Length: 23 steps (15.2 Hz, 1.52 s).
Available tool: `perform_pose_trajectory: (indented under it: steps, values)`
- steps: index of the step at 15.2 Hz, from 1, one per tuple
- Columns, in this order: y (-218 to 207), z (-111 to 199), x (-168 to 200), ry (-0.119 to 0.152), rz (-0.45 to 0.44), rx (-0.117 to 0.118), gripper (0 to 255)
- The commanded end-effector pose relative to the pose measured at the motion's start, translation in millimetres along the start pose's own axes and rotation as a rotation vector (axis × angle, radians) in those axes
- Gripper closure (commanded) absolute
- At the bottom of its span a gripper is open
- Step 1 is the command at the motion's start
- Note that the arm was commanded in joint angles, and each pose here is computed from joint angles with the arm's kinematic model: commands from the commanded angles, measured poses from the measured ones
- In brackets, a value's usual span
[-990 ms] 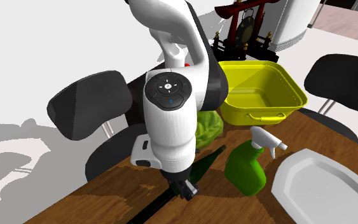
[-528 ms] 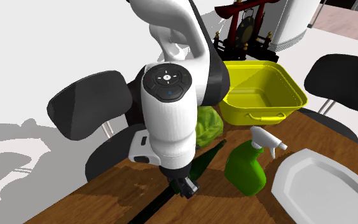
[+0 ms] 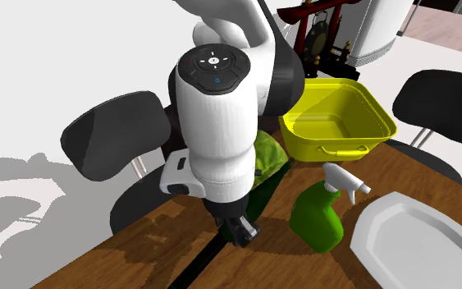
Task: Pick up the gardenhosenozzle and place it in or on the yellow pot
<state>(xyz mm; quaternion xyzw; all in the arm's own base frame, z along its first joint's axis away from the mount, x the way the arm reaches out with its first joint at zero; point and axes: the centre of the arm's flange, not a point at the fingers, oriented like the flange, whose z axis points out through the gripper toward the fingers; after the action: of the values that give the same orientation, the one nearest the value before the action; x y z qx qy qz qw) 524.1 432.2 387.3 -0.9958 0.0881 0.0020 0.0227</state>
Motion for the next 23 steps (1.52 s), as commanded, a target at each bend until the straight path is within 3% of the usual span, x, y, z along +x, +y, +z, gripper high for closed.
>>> perform_pose_trajectory:
  steps: [1, 23]
  values:
    - [-1, -10, -1, 0.0, 0.0, 0.0, 255]
    - [-6, -126, -1, 0.0, 0.0, 0.0, 255]
